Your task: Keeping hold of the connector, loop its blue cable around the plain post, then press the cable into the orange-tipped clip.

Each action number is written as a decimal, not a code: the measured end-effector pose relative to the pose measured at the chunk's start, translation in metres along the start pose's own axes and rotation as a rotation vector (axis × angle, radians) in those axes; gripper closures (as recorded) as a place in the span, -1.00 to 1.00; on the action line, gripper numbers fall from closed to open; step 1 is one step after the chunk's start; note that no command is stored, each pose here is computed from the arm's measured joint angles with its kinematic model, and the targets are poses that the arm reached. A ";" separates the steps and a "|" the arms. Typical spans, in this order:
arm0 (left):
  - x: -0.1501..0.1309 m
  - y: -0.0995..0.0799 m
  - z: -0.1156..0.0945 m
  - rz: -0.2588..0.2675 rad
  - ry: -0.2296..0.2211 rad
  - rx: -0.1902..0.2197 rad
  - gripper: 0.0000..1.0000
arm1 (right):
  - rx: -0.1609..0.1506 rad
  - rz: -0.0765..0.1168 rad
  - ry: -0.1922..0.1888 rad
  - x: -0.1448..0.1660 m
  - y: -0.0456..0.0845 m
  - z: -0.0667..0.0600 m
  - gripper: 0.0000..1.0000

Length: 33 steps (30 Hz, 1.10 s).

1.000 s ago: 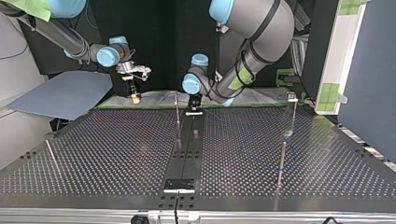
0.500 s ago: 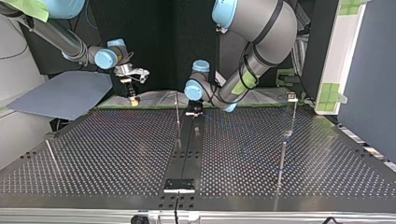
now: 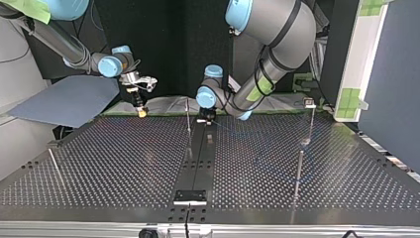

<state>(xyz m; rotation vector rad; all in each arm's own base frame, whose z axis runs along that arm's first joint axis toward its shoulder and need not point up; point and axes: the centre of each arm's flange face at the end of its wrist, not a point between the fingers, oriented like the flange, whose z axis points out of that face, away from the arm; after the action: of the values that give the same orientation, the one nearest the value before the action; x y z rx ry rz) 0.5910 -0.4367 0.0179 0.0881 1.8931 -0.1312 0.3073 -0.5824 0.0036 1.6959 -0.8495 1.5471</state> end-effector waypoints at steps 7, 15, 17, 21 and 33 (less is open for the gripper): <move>-0.001 0.003 0.001 -0.001 -0.002 -0.011 1.00 | -0.005 0.016 0.015 0.006 0.008 0.007 1.00; -0.004 0.005 0.003 -0.005 -0.012 -0.025 1.00 | -0.016 0.027 0.032 0.011 0.019 0.013 1.00; -0.005 0.006 0.004 -0.007 -0.015 -0.031 1.00 | -0.016 0.029 0.035 0.012 0.021 0.013 1.00; -0.006 0.006 0.005 -0.012 -0.027 -0.046 1.00 | -0.019 0.033 0.041 0.012 0.025 0.014 1.00; -0.010 0.003 0.007 -0.057 -0.059 -0.041 0.95 | -0.017 0.050 0.046 0.012 0.028 0.016 1.00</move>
<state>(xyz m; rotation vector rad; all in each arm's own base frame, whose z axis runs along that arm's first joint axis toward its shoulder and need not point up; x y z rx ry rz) 0.6010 -0.4349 0.0249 0.0030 1.8394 -0.1325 0.2937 -0.6118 0.0158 1.6323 -0.8847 1.6020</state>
